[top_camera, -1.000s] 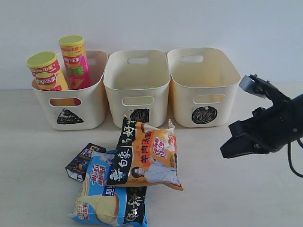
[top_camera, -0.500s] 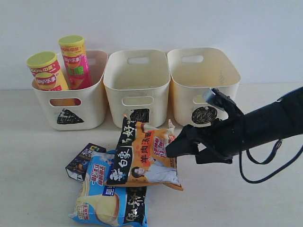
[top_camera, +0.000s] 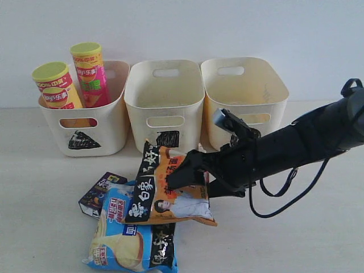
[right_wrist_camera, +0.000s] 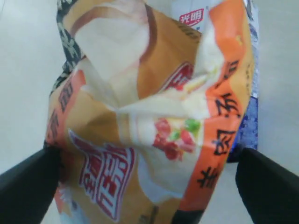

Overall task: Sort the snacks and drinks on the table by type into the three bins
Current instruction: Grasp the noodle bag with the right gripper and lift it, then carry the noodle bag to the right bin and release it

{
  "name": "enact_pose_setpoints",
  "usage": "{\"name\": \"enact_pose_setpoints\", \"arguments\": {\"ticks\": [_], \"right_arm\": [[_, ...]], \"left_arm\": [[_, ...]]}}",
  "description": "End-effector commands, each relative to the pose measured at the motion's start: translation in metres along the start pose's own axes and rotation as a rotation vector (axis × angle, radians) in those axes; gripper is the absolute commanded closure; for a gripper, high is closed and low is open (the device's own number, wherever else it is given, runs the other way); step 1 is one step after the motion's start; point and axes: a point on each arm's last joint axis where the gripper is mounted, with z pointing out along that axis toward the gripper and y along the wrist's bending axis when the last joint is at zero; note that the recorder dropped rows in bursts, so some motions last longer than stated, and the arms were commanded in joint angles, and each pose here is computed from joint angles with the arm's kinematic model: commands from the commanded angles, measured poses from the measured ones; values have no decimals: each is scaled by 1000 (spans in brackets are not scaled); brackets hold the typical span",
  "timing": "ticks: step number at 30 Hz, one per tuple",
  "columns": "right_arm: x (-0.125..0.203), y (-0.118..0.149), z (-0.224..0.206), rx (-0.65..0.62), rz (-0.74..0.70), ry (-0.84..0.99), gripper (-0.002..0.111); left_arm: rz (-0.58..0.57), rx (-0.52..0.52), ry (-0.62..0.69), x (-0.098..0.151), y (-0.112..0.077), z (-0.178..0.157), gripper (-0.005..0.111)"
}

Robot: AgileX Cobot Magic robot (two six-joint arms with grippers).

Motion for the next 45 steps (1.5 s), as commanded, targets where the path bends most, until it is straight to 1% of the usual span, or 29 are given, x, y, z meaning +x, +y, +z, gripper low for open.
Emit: {"name": "enact_pose_setpoints", "arguments": {"ticks": [1,4,5,7,8,10,11,13,17,20,23,30,36,39,45], "right_arm": [[-2,1,12,-3,8,-1,15],[-2,-5,19,-4,26,3,17],[-2,-6,20,-5,21,2,20],[-5,-5,19,-11,3,-5,32],[-6,-4,19,-17,1,-7,41],[-9,0,18,-41,-5,-7,62],[-10,1,18,-53,1,-7,76],[-13,5,18,-83,-5,-6,108],[-19,11,16,-125,-3,-12,107],[-20,13,15,-131,11,-15,107],[-23,20,9,-137,-7,-32,107],[-34,52,-18,-196,-92,-80,107],[-42,75,-45,-211,-155,-145,109],[-51,78,-67,-194,-163,-210,109],[-76,68,-110,-171,-140,-325,109]], "left_arm": [[0,2,-1,1,0,0,102],[0,2,-1,1,0,0,102],[0,2,-1,1,0,0,102],[0,2,-1,1,0,0,102],[0,2,-1,1,0,0,102],[0,2,-1,1,0,0,102],[0,2,-1,1,0,0,102],[0,2,-1,1,0,0,102],[0,2,-1,1,0,0,102],[0,2,-1,1,0,0,102],[0,2,-1,1,0,0,102],[0,2,-1,1,0,0,102],[0,2,-1,1,0,0,102],[0,2,-1,1,0,0,102],[0,2,-1,1,0,0,102]]}}
